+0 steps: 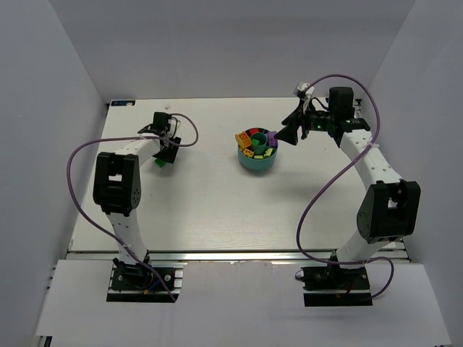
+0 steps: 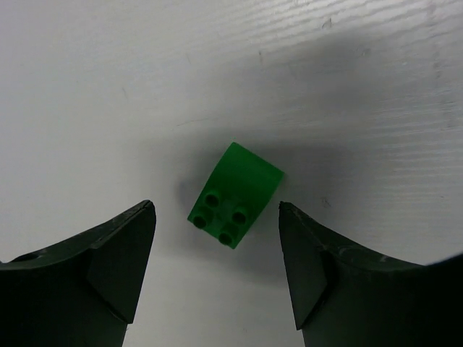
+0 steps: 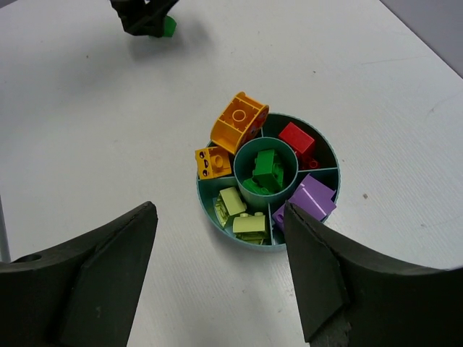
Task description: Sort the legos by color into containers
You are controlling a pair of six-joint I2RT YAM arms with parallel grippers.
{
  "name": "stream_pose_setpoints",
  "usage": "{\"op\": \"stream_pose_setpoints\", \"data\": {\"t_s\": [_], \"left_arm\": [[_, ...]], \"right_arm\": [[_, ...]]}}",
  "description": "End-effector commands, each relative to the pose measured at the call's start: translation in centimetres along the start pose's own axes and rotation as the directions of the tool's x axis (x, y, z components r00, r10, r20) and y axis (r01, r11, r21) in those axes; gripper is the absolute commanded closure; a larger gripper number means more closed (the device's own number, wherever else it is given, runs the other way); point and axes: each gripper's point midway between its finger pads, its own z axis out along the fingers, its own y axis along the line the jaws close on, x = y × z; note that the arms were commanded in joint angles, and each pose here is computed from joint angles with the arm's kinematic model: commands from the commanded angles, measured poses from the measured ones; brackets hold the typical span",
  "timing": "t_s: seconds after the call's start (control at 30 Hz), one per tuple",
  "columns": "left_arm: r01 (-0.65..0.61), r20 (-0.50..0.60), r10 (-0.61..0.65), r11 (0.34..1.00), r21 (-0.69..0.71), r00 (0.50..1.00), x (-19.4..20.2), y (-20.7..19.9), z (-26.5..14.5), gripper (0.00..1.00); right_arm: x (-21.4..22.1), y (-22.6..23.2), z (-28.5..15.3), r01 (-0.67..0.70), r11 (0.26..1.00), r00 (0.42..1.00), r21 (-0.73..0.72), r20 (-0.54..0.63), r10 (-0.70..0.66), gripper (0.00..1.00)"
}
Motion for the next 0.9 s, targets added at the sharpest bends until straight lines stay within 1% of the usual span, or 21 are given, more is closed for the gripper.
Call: {"op": "stream_pose_setpoints", "data": {"t_s": [0.0, 0.27, 0.43, 0.57, 0.63, 0.67, 0.7, 0.8, 0.83, 0.87], "left_arm": [[-0.026, 0.069, 0.024, 0.999, 0.028, 0.997, -2.3, 1.1, 0.1, 0.22], [0.003, 0.071, -0.011, 0.995, 0.1, 0.997, -2.1, 0.5, 2.2, 0.26], [0.013, 0.062, -0.023, 0.986, 0.166, 0.998, -1.3, -0.9, 2.4, 0.32], [0.027, 0.044, -0.036, 0.982, 0.188, 0.998, -0.2, -1.4, 2.2, 0.34], [0.037, 0.04, -0.045, 0.981, 0.193, 0.998, 0.2, -1.5, 2.0, 0.38], [0.04, 0.04, -0.048, 0.98, 0.194, 0.998, 0.2, -1.5, 1.9, 0.41], [0.046, 0.042, -0.055, 0.98, 0.191, 0.998, 0.2, -1.4, 1.7, 0.5], [0.079, 0.041, -0.088, 0.98, 0.182, 0.995, 0.2, -1.0, 1.6, 0.65], [0.084, 0.046, -0.094, 0.98, 0.181, 0.994, 0.1, -0.9, 1.4, 0.75], [0.101, 0.045, -0.111, 0.978, 0.181, 0.993, 0.0, -0.9, 1.4, 0.8]], "right_arm": [[-1.7, -0.2, -0.1, 0.058, 0.998, 0.998, -0.001, 0.018, -0.058, 0.24], [-1.8, -0.7, -0.1, 0.061, 0.998, 0.998, 0.015, 0.012, -0.061, 0.24], [-1.8, -0.9, 0.0, 0.067, 0.997, 0.998, 0.024, 0.009, -0.067, 0.24], [-1.8, -1.0, -0.1, 0.069, 0.997, 0.998, 0.03, 0.008, -0.069, 0.24], [-1.7, -1.0, -0.1, 0.069, 0.997, 0.998, 0.03, 0.008, -0.069, 0.24], [-1.7, -1.0, -0.1, 0.069, 0.997, 0.998, 0.029, 0.008, -0.069, 0.24], [-1.7, -1.0, 0.0, 0.066, 0.997, 0.998, 0.027, 0.008, -0.067, 0.24], [-1.9, -1.0, -0.1, 0.067, 0.997, 0.998, 0.027, 0.012, -0.067, 0.24], [-1.9, -0.9, 0.0, 0.068, 0.997, 0.998, 0.024, 0.013, -0.069, 0.24], [-1.9, -0.9, -0.1, 0.069, 0.997, 0.997, 0.025, 0.015, -0.069, 0.24]]}}
